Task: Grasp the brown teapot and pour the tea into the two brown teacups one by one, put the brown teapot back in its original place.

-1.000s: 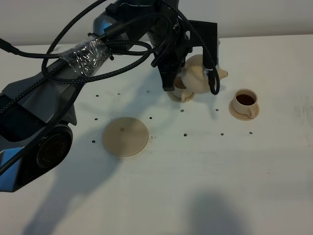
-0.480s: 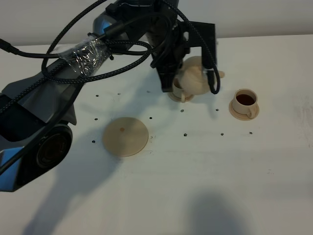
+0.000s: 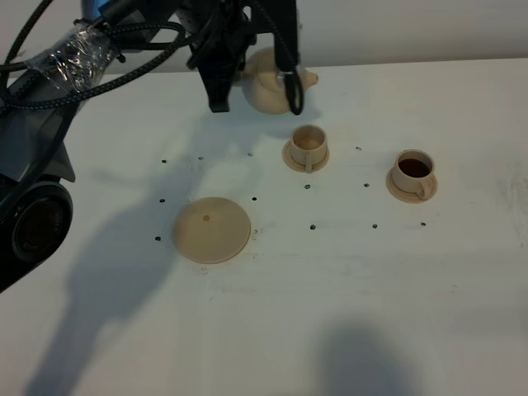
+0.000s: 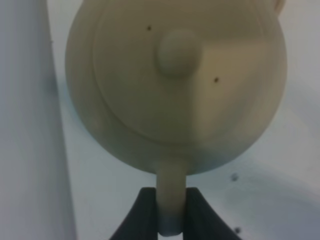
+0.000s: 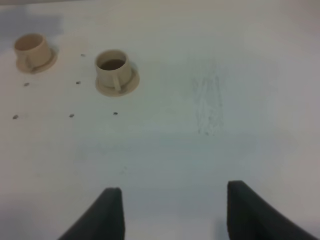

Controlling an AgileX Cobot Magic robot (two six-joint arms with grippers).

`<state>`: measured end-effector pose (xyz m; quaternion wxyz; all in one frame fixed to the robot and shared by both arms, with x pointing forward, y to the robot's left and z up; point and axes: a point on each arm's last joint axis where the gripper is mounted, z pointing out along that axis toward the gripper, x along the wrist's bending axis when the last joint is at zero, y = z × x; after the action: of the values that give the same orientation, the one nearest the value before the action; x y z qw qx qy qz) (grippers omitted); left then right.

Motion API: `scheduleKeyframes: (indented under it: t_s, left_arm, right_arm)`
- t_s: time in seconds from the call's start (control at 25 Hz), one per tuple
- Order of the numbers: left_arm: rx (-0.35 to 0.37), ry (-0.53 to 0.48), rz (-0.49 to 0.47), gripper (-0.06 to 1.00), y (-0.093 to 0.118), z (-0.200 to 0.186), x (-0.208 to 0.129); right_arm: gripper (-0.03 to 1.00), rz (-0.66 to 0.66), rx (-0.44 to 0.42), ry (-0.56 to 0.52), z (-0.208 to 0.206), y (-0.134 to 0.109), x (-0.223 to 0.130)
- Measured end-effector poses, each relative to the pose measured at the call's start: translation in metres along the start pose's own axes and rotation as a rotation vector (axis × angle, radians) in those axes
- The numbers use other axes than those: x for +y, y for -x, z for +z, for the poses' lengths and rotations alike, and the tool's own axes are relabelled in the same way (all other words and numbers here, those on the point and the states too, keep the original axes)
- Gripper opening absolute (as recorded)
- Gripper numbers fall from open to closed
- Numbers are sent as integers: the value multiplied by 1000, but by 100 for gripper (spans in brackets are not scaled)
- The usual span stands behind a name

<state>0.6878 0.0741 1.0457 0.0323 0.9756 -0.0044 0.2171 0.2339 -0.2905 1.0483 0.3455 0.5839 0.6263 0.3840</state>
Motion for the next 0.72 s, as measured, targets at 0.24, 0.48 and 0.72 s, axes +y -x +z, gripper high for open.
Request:
scheduleKeyframes:
  t_s: [0.24, 0.48, 0.72]
  left_arm:
    - [17, -4, 61, 16, -4, 19, -3]
    - [2, -39, 58, 16, -6, 34, -16]
    - [15, -61, 95, 16, -11, 44, -26]
  right_arm:
    - [45, 0, 1, 0, 0, 0, 0]
    - [45, 0, 1, 0, 0, 0, 0]
    - [45, 0, 1, 0, 0, 0, 0]
